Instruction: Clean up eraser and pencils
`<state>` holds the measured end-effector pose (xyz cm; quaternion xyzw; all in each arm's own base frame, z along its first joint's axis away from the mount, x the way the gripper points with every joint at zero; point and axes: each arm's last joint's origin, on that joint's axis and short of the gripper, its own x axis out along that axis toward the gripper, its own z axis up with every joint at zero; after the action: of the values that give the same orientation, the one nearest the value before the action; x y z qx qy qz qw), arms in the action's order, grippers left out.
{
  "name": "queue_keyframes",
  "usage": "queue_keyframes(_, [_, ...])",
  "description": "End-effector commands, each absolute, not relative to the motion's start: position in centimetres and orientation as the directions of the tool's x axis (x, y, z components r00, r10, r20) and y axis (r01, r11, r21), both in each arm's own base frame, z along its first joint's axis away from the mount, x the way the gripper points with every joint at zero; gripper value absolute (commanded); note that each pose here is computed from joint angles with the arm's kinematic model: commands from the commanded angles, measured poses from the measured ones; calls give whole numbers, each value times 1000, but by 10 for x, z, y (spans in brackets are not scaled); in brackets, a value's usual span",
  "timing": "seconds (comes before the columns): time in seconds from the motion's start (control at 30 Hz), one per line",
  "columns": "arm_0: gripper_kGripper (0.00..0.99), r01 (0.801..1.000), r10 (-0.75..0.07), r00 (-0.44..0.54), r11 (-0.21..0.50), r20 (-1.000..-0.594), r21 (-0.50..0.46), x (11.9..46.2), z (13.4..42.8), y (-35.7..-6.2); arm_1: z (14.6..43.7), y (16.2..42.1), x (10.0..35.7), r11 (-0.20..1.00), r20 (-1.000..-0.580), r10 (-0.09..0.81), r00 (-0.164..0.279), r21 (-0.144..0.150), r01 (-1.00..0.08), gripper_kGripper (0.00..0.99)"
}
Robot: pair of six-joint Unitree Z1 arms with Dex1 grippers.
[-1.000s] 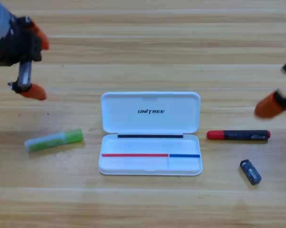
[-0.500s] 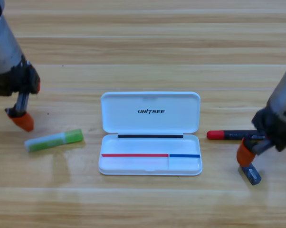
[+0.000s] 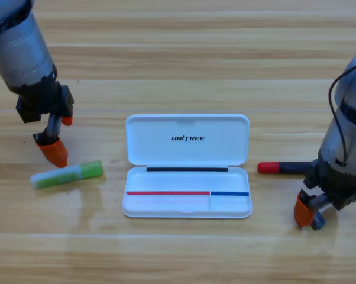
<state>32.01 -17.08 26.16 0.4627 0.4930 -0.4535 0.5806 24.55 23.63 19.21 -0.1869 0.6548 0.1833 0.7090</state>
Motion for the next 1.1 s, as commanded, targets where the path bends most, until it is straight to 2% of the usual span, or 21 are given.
queue_keyframes(0.03, [943,974,-51,42,225,-998,30,333,238,-160,162,236,245,867,-999,-32,-27,-15,-499,449])
queue_keyframes(0.13, [953,970,-56,53,242,-997,39,334,234,-158,161,236,246,868,-999,-32,-29,-13,-497,229])
queue_keyframes(0.27, [953,964,-45,67,260,-997,53,333,224,-155,158,235,248,870,-999,-40,-34,-19,-492,0])
queue_keyframes(0.37, [953,959,-32,85,273,-996,73,331,216,-153,159,236,249,864,-999,-35,-30,-15,-504,0])
queue_keyframes(0.5, [951,957,-24,92,277,-995,82,328,208,-152,187,234,247,773,-1000,0,7,-4,-634,0])
queue_keyframes(0.57, [951,956,-21,88,282,-996,79,327,204,-151,215,235,241,656,-999,43,22,11,-755,0])
queue_keyframes(0.63, [951,956,-17,90,283,-996,82,325,202,-151,241,242,236,517,-996,77,44,3,-856,0])
queue_keyframes(0.73, [951,955,-15,93,283,-996,85,322,198,-152,259,254,236,403,-992,115,52,-1,-915,0])
queue_keyframes(0.87, [953,956,-8,97,280,-995,90,318,192,-154,258,280,249,232,-994,106,31,-6,-973,0])
queue_keyframes(1.1, [954,955,-4,105,278,-994,99,312,184,-159,231,324,260,64,-998,61,-36,39,-997,0])
